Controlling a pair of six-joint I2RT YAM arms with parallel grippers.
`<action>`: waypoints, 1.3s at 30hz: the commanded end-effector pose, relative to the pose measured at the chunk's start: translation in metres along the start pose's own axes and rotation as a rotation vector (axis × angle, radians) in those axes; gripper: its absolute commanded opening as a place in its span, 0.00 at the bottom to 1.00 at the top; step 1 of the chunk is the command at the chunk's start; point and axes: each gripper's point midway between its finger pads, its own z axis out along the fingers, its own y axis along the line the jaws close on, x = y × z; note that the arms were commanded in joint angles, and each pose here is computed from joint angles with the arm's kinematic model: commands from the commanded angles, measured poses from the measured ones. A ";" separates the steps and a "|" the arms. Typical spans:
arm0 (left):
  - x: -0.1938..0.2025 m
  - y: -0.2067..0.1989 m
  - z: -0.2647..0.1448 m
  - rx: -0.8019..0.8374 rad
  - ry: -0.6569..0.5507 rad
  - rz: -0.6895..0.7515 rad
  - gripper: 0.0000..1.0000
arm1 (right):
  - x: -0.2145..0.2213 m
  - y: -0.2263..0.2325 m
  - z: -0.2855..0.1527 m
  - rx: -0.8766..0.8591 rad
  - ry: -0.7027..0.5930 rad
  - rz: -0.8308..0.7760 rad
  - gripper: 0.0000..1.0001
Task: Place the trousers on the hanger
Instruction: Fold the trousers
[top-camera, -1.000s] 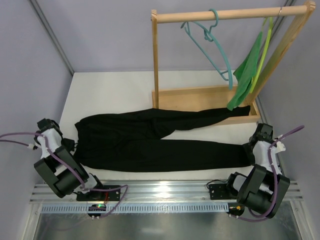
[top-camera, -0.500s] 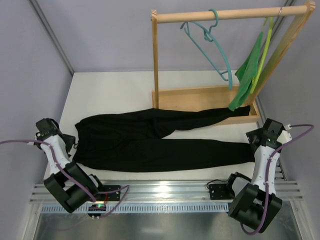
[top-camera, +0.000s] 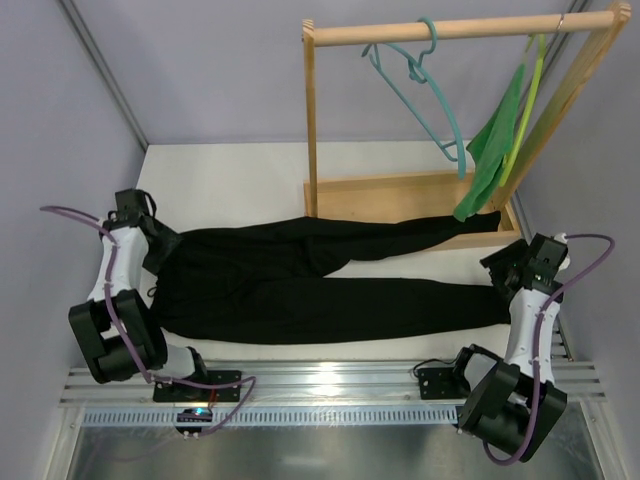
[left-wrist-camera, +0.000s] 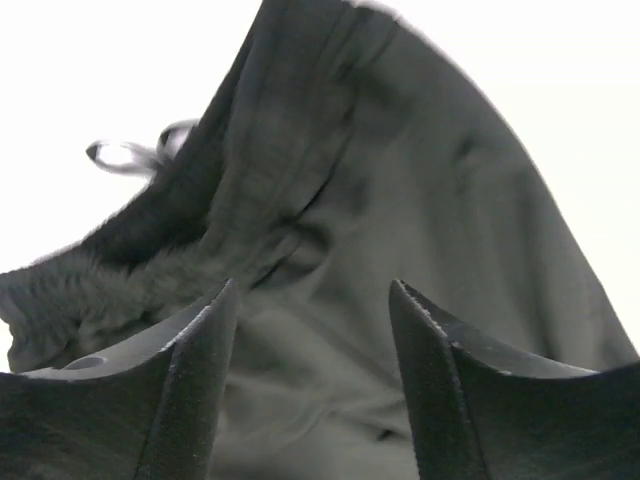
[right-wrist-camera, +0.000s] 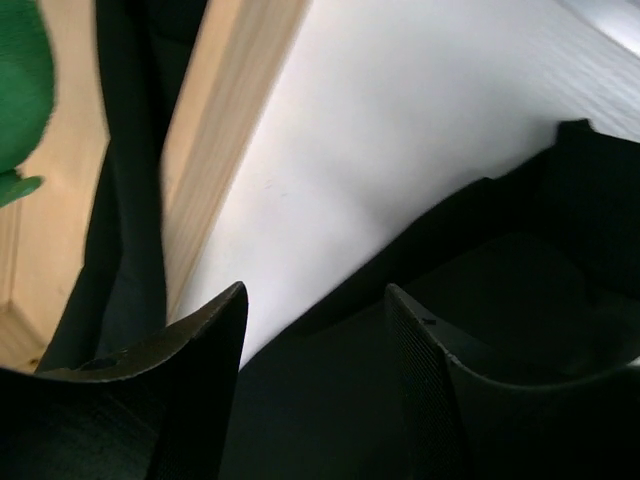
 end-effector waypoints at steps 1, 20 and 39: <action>-0.041 -0.020 -0.017 0.024 -0.092 -0.008 0.65 | -0.021 0.047 -0.012 -0.208 -0.024 -0.083 0.61; -0.047 -0.011 0.057 -0.026 0.029 -0.185 0.64 | -0.049 0.105 0.006 -0.377 -0.002 -0.053 0.66; -0.076 0.028 0.084 -0.241 -0.017 -0.037 0.32 | -0.057 0.109 0.048 -0.360 -0.024 -0.075 0.66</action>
